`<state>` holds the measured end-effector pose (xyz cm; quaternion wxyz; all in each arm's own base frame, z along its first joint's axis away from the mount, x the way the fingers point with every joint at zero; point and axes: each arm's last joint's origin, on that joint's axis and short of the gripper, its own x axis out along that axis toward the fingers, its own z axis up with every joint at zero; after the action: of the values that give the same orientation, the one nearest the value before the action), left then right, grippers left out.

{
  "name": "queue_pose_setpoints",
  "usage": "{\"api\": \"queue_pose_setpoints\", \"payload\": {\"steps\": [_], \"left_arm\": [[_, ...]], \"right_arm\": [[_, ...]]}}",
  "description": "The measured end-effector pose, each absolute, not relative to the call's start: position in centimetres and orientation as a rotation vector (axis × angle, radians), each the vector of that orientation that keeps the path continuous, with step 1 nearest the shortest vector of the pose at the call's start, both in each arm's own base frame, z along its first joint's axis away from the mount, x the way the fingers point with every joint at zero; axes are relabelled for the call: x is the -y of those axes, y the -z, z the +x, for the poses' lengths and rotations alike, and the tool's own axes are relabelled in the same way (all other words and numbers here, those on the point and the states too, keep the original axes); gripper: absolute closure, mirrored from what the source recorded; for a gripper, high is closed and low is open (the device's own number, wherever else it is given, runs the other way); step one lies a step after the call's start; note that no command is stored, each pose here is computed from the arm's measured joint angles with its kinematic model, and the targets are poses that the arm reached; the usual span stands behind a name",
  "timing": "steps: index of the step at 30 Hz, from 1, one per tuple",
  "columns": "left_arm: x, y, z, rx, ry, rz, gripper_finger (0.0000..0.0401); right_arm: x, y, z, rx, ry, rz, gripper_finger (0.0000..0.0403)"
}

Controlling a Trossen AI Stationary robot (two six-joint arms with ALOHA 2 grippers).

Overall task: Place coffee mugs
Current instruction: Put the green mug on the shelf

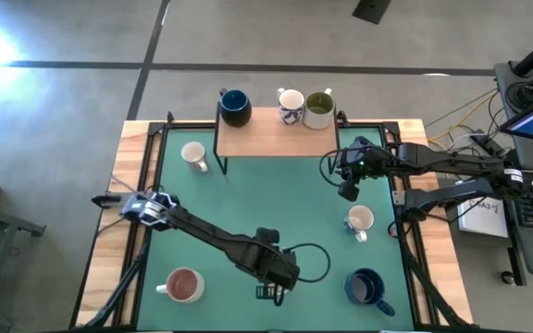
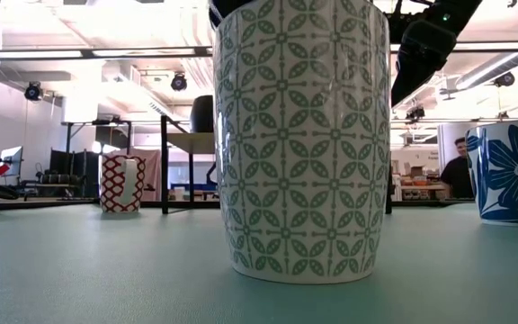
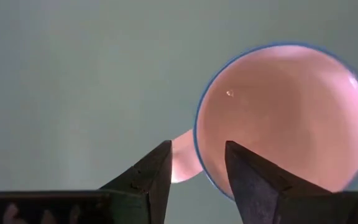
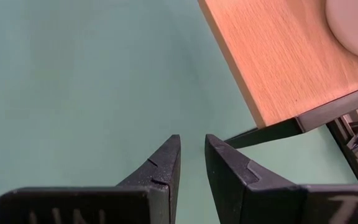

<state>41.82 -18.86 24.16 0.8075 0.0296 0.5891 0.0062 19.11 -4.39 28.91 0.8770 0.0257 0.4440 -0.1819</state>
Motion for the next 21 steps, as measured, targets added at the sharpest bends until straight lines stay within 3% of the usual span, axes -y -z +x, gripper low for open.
{"api": "queue_pose_setpoints", "payload": {"steps": [7,14,21], "left_arm": [[18.4,-22.4,41.8,-1.3,-0.002,0.062,0.0308],[18.4,-22.7,41.9,-1.296,0.08,0.096,0.0387],[18.1,-23.4,41.4,-1.308,0.25,0.284,0.0393]], "right_arm": [[4.4,-28.9,19.1,-0.926,0.379,0.054,0.0339],[4.4,-28.9,19.1,-0.926,0.379,0.054,0.0339],[4.4,-28.9,19.1,-0.926,0.379,0.054,0.0339]]}}
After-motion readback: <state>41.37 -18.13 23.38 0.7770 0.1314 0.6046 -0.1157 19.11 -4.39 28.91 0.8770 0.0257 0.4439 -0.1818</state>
